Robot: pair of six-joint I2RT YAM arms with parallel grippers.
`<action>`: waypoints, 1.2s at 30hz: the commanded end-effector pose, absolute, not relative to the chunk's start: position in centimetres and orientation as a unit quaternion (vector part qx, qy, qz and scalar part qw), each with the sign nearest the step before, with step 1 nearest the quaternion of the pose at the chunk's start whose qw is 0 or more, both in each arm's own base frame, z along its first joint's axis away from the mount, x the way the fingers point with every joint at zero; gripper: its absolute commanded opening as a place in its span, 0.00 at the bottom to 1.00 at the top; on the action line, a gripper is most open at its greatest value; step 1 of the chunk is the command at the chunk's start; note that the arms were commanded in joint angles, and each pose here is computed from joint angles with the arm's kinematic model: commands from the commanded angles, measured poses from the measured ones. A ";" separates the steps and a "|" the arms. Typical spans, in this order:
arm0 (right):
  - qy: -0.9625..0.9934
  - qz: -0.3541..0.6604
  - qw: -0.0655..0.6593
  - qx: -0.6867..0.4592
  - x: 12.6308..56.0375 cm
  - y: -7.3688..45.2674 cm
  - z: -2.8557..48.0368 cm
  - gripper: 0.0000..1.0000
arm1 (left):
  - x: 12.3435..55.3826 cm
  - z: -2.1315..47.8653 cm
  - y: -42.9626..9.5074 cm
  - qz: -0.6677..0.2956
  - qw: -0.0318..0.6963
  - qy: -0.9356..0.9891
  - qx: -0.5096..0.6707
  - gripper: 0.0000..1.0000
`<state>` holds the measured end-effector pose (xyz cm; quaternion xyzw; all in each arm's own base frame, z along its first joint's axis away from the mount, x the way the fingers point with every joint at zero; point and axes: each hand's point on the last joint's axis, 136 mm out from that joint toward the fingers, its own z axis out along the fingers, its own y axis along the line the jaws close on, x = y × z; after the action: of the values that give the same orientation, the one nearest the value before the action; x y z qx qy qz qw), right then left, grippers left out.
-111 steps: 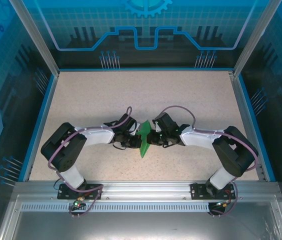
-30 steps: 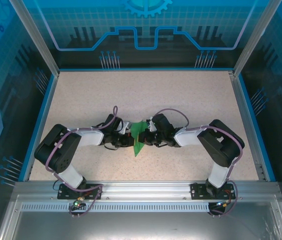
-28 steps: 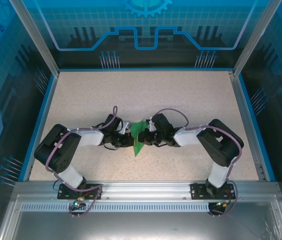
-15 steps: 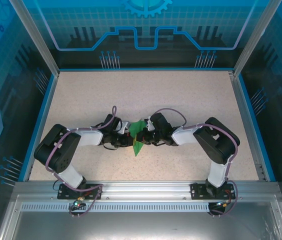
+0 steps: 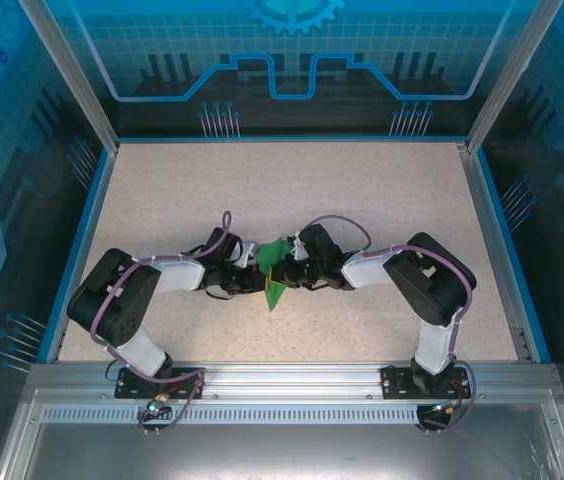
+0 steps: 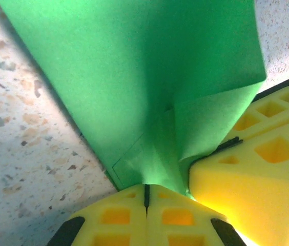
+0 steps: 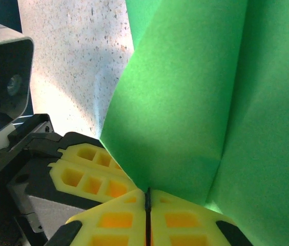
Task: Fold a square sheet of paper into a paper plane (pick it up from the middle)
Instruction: Fourth fold the wing at the center of the table.
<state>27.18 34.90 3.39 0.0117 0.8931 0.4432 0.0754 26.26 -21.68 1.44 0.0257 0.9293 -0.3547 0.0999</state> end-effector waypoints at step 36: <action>0.913 0.398 0.092 -0.006 27.1 33.7 3.4 0.08 | 28.0 4.8 -20.9 -0.362 0.131 0.923 -0.023 0.03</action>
<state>26.81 33.56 2.30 0.0029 0.9129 0.4004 0.0791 26.87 -20.98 3.13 -0.0123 0.9286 -0.3554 0.1055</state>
